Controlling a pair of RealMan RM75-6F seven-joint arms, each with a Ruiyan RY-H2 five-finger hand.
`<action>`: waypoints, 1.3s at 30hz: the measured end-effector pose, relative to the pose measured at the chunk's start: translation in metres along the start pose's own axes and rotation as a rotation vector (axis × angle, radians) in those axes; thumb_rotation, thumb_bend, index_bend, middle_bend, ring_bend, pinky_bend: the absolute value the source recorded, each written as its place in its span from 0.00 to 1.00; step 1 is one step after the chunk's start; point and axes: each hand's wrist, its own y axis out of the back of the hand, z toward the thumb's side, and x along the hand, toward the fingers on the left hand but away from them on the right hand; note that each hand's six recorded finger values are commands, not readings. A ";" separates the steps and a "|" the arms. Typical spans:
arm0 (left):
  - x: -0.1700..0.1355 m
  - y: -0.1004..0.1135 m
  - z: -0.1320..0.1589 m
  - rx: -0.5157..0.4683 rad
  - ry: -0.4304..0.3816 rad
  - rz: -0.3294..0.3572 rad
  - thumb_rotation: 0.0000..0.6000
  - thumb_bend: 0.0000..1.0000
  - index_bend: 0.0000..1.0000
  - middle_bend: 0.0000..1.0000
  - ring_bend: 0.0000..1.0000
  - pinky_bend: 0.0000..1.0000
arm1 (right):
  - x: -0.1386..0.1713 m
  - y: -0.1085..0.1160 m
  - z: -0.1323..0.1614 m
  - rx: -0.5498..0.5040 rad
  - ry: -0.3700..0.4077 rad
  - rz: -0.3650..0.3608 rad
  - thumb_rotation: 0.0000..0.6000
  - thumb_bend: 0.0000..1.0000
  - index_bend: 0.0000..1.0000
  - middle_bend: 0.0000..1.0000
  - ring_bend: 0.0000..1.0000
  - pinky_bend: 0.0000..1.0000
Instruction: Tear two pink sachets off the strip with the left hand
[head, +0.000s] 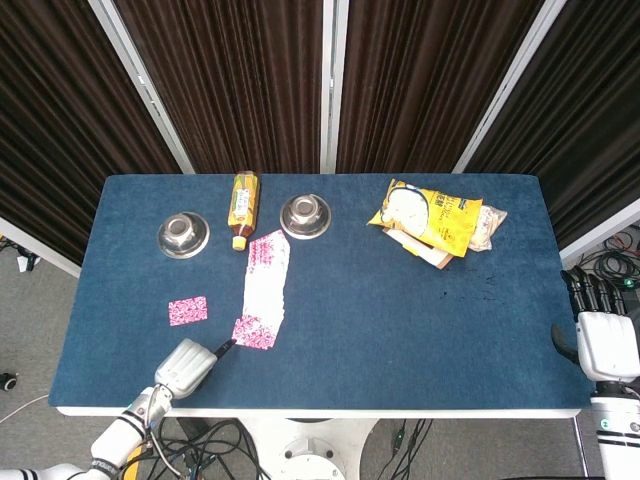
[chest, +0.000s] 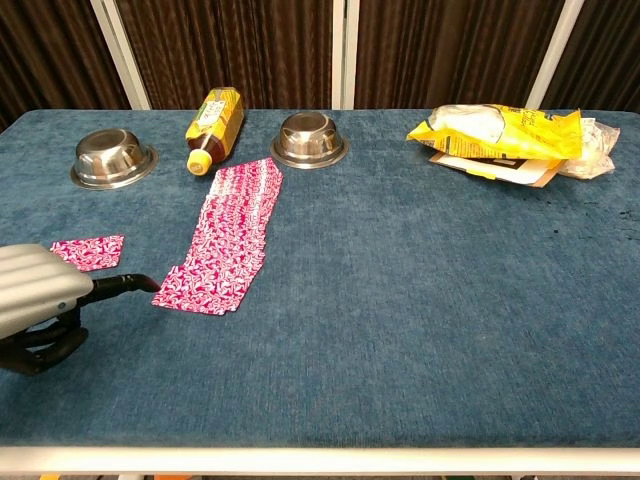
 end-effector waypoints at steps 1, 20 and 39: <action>0.001 -0.001 0.000 -0.001 0.001 0.000 1.00 0.62 0.10 0.90 0.88 0.85 | 0.000 0.000 0.000 -0.001 0.000 0.001 1.00 0.31 0.00 0.00 0.00 0.00; 0.027 -0.013 0.012 -0.019 0.012 -0.035 1.00 0.62 0.10 0.90 0.88 0.85 | -0.004 -0.006 -0.008 -0.016 -0.017 0.018 1.00 0.31 0.00 0.00 0.00 0.00; 0.012 -0.019 0.059 -0.001 -0.123 -0.040 1.00 0.62 0.10 0.90 0.88 0.85 | -0.006 -0.010 -0.010 -0.032 -0.016 0.037 1.00 0.30 0.00 0.00 0.00 0.00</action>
